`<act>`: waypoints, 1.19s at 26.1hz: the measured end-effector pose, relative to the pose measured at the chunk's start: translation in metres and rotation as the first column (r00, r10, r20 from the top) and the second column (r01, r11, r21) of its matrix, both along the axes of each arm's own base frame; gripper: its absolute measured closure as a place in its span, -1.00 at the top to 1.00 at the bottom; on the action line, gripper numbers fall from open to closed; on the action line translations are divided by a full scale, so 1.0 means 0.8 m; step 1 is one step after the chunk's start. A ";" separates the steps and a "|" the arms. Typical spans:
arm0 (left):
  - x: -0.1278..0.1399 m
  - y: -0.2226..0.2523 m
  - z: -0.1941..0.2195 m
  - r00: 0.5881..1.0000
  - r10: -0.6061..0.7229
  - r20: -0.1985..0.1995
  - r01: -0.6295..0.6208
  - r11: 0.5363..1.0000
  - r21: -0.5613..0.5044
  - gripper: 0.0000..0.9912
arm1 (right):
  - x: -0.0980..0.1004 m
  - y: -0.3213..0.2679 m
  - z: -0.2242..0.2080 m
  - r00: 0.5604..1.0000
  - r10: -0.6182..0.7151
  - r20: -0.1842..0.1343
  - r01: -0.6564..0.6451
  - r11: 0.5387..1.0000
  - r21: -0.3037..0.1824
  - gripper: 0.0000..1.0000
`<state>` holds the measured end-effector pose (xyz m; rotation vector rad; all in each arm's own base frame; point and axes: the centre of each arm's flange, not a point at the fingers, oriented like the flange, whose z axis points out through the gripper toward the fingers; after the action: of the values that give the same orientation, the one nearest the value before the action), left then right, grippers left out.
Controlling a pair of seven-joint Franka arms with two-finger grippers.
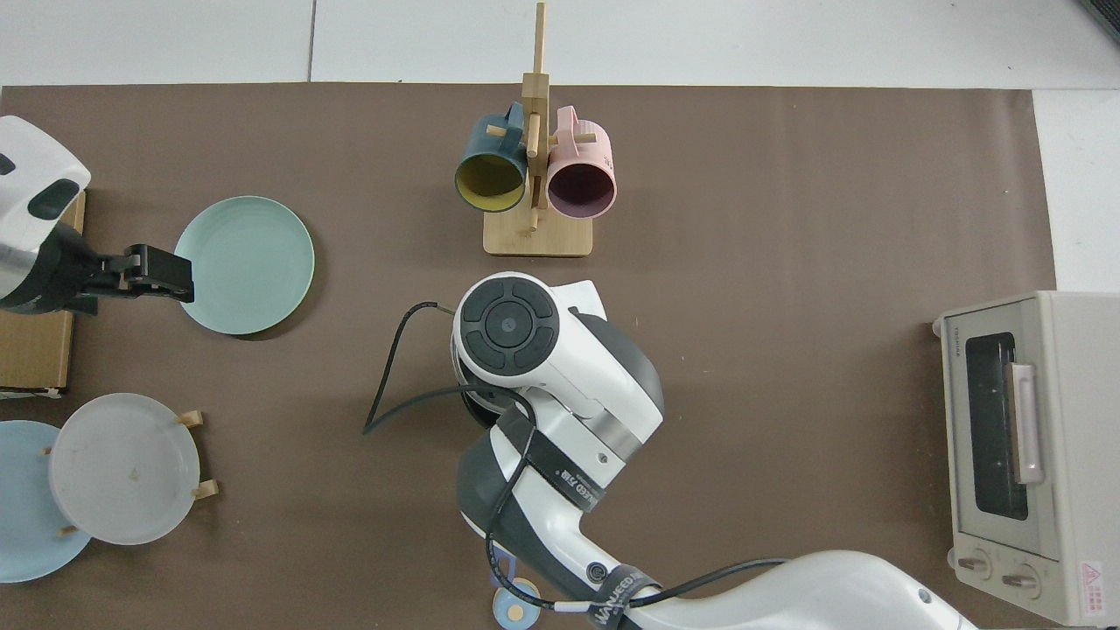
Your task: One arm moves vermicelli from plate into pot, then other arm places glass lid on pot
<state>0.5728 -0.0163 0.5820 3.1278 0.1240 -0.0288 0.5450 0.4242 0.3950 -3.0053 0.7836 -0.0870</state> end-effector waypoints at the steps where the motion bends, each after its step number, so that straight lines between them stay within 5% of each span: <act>1: 0.000 0.000 0.000 1.000 0.000 0.000 0.000 1.000 0.000 1.00 | 0.000 0.000 0.000 1.000 0.000 -0.003 0.000 1.000 -0.002 -0.13; 31: -0.004 0.001 0.004 1.000 0.002 -0.006 -0.002 1.000 0.002 1.00 | -0.016 0.004 -0.014 0.998 -0.001 -0.066 0.000 1.000 -0.012 -0.13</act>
<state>0.5692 -0.0156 0.5852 3.1296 0.1267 -0.0376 0.5324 0.4274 0.3835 -3.0340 0.7917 0.0079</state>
